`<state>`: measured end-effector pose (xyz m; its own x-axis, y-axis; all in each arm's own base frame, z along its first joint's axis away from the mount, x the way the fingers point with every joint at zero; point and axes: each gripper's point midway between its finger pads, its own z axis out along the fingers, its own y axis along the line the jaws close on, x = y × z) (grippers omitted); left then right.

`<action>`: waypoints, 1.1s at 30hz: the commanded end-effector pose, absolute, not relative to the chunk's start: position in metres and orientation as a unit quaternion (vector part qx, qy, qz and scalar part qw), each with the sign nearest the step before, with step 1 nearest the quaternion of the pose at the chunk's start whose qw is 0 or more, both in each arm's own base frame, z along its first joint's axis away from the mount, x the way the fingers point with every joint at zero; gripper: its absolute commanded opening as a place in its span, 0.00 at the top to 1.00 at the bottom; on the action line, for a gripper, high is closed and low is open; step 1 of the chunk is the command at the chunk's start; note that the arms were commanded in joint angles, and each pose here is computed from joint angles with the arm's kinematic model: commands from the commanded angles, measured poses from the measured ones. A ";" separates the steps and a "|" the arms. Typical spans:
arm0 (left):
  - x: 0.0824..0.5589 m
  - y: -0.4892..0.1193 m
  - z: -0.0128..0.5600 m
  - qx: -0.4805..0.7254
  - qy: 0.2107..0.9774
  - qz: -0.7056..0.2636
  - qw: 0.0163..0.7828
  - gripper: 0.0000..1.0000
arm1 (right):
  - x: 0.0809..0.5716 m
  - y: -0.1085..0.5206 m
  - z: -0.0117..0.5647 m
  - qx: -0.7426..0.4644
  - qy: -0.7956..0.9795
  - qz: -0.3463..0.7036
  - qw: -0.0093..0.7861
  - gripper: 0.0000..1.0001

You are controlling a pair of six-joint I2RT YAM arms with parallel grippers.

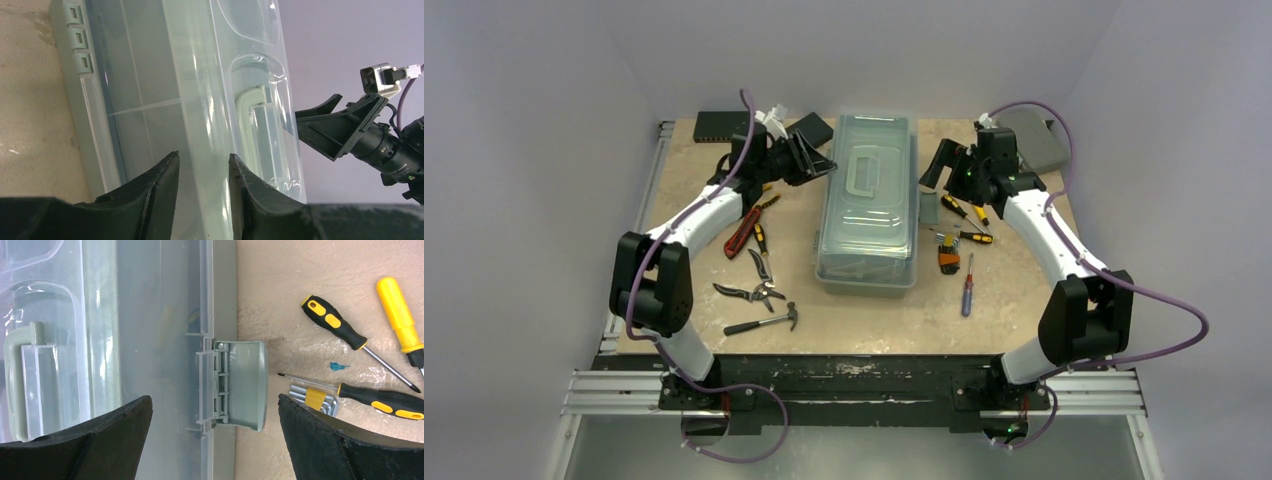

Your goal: Pack the tool kit

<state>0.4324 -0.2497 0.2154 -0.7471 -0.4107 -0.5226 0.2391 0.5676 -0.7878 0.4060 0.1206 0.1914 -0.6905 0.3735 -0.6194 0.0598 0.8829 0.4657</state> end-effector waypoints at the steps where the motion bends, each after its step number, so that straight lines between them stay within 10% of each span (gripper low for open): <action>1: 0.409 -0.248 0.178 -0.057 0.843 -0.451 0.288 0.74 | 0.405 0.156 0.231 0.078 0.870 0.294 0.389 0.01; 12: 0.406 -0.249 0.192 -0.035 0.851 -0.430 0.300 0.02 | 0.392 0.190 0.260 0.041 0.843 0.386 0.372 0.02; 33: 0.403 -0.265 0.181 -0.013 0.877 -0.386 0.287 0.00 | 0.397 0.178 0.208 0.059 0.897 0.268 0.346 0.03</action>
